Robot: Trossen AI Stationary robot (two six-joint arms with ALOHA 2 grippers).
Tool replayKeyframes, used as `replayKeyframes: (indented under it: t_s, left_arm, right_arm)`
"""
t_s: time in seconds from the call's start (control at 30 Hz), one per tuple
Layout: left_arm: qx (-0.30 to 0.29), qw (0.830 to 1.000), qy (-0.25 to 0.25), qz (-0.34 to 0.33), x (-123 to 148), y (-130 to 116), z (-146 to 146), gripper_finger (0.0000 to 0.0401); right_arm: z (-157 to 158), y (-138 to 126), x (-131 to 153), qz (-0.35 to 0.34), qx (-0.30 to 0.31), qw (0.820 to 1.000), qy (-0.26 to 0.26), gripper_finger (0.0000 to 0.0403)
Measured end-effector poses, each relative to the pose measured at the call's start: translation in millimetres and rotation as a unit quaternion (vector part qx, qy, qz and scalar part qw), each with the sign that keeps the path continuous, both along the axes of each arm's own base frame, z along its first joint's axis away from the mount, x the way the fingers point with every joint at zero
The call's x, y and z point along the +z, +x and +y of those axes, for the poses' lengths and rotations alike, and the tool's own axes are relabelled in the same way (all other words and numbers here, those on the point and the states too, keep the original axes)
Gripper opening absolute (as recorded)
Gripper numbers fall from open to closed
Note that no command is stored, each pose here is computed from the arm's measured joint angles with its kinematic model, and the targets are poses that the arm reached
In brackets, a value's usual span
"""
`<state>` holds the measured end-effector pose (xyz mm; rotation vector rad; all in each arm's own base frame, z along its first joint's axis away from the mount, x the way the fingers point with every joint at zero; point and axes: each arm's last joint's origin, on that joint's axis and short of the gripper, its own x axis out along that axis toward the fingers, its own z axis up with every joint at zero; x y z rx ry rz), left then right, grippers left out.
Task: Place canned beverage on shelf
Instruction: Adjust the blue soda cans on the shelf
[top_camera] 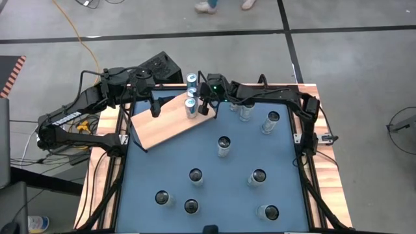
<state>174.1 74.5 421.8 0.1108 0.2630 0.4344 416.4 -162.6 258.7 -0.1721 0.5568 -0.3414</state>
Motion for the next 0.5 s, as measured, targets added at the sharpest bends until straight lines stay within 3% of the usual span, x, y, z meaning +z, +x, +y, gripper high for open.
replayKeyframes:
  t_s: [0.5]
  left_arm:
    - [0.011,1.0,-0.015,0.015,-13,3,2,0.0325]
  right_arm:
    - [-9,-7,-1,0.027,-0.079,0.996,-0.03,0.0]
